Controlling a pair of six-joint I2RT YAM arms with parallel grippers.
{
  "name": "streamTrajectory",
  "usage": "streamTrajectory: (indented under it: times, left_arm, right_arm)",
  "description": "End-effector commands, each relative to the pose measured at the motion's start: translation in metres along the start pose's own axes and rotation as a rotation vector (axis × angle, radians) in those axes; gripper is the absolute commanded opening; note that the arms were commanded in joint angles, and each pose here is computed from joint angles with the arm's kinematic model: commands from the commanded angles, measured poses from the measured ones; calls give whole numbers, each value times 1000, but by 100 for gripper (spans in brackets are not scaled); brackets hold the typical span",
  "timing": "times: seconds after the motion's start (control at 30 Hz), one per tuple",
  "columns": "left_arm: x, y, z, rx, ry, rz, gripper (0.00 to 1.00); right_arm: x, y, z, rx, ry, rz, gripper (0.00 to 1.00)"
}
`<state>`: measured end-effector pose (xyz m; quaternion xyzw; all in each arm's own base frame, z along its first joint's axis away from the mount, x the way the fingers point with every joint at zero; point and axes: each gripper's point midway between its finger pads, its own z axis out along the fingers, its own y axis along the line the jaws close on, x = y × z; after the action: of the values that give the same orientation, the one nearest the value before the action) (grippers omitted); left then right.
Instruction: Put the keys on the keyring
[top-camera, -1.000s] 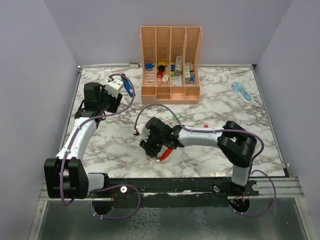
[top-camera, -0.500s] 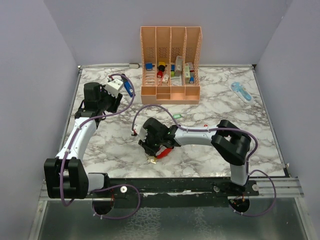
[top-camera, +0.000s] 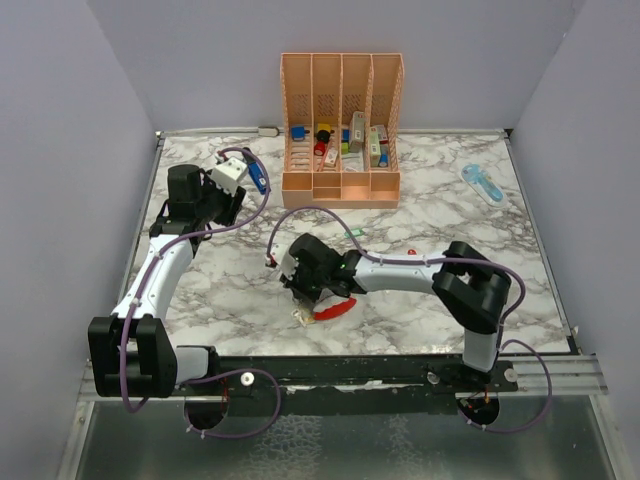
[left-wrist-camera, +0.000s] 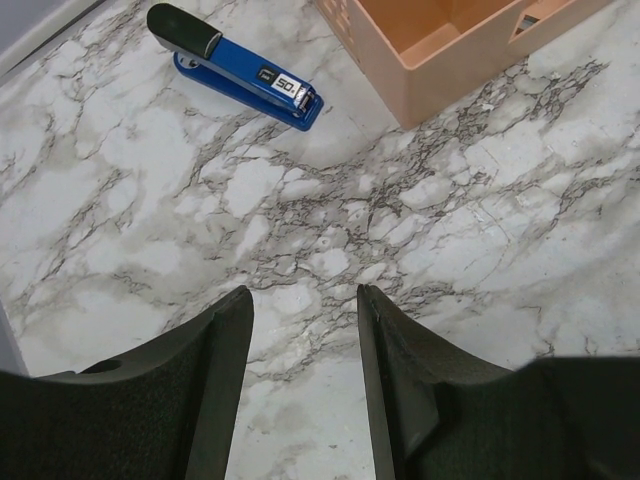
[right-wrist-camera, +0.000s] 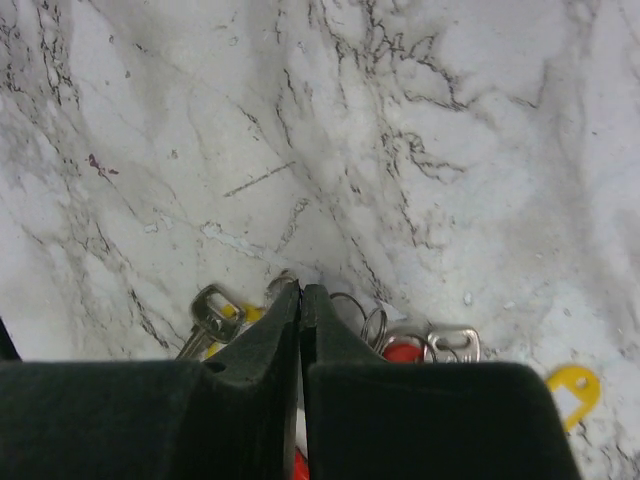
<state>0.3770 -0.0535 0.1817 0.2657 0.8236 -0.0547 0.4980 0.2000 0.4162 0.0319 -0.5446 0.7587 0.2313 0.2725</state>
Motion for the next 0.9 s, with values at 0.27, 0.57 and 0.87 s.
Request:
streamTrajectory:
  times: [0.27, 0.57, 0.87]
  left_arm:
    - [-51, -68, 2, 322, -116, -57, 49]
    - [-92, -138, -17, 653, -234, -41, 49]
    - [-60, -210, -43, 1027, -322, 171, 44]
  right_arm:
    - [-73, -37, -105, 318, -339, 86, 1]
    - [-93, -40, -155, 374, -492, 158, 1]
    - [-102, -24, -177, 297, -562, 157, 1]
